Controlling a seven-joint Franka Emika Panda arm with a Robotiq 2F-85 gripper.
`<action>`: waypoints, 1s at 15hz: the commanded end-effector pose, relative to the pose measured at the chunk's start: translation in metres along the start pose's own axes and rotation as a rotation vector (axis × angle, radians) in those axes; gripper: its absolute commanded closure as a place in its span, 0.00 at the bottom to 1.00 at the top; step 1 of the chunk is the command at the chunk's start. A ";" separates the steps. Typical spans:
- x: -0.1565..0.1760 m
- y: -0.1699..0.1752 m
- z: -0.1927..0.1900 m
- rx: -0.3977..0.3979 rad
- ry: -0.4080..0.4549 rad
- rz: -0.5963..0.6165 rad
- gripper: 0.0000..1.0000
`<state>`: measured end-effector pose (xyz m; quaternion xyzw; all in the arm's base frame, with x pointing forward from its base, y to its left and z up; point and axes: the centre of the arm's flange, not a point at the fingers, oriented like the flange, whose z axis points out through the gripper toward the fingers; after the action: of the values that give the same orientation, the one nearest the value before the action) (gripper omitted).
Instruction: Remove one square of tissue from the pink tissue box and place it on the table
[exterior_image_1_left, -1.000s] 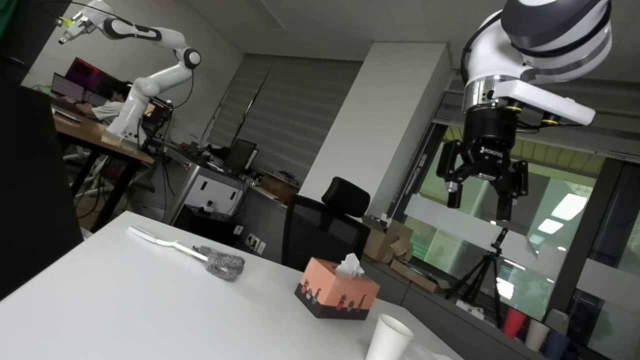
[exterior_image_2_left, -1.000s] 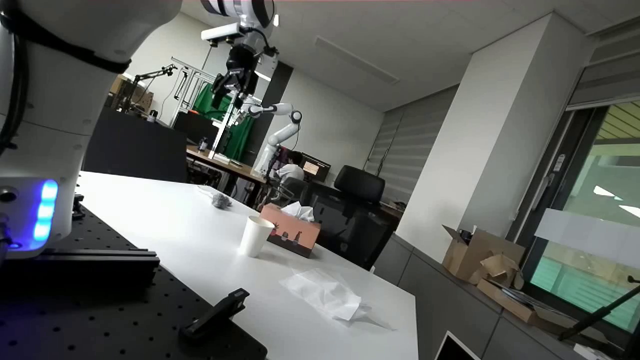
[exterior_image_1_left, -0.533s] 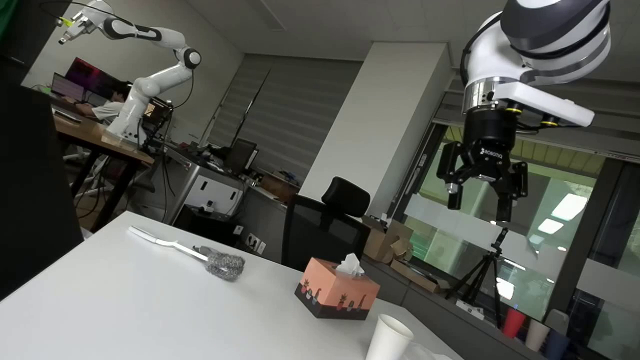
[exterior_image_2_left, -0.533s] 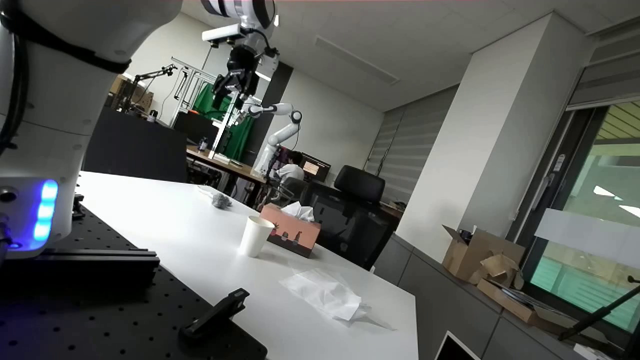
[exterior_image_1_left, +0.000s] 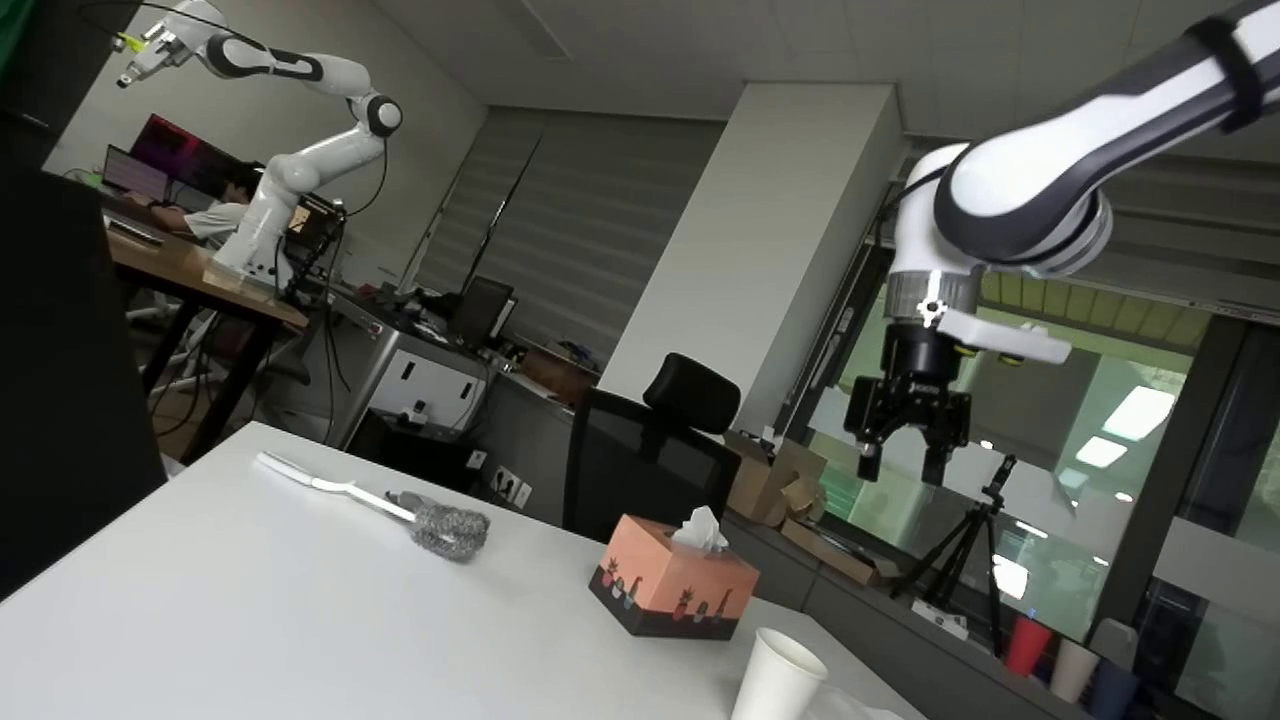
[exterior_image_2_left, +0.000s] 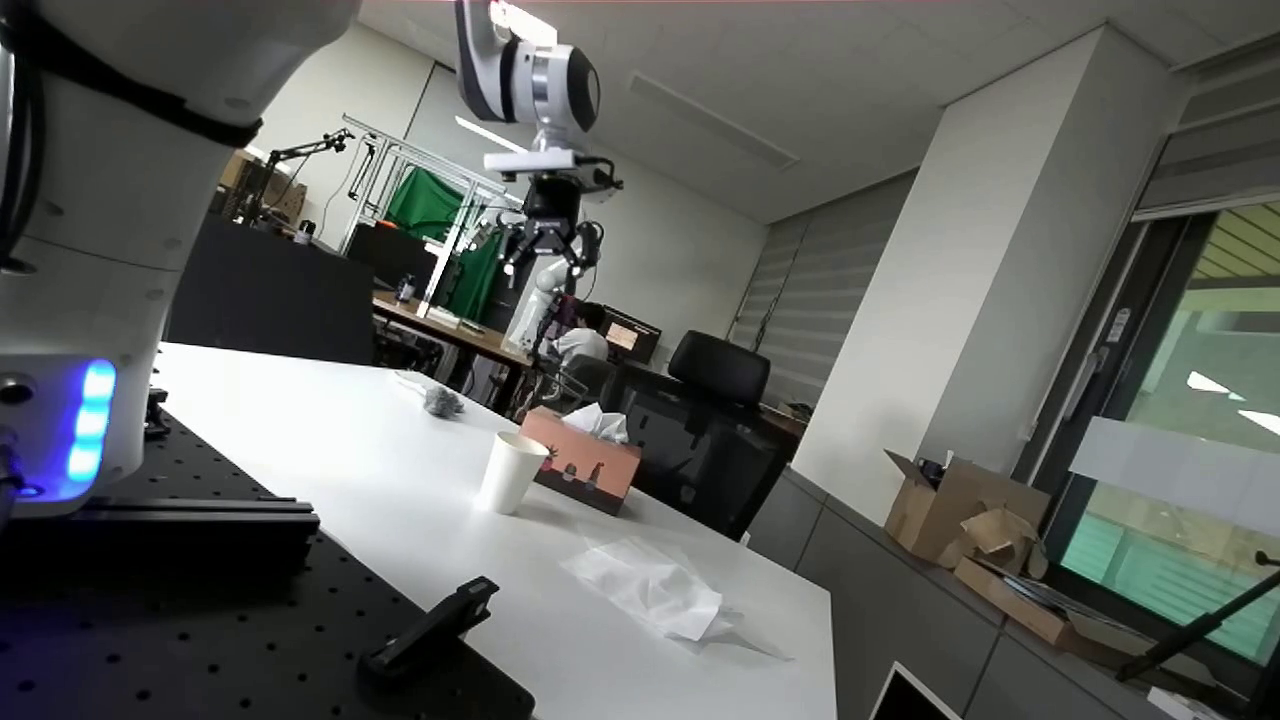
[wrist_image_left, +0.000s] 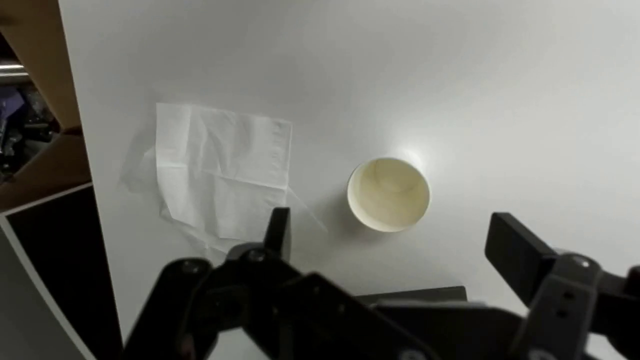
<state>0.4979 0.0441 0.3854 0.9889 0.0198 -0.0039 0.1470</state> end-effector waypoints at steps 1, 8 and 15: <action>0.085 0.022 0.024 0.011 -0.009 0.005 0.00; 0.164 0.029 0.055 -0.039 -0.086 -0.435 0.00; 0.160 0.024 0.061 -0.050 -0.101 -0.531 0.00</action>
<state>0.6582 0.0093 0.3315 0.9438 0.2711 -0.0911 0.1659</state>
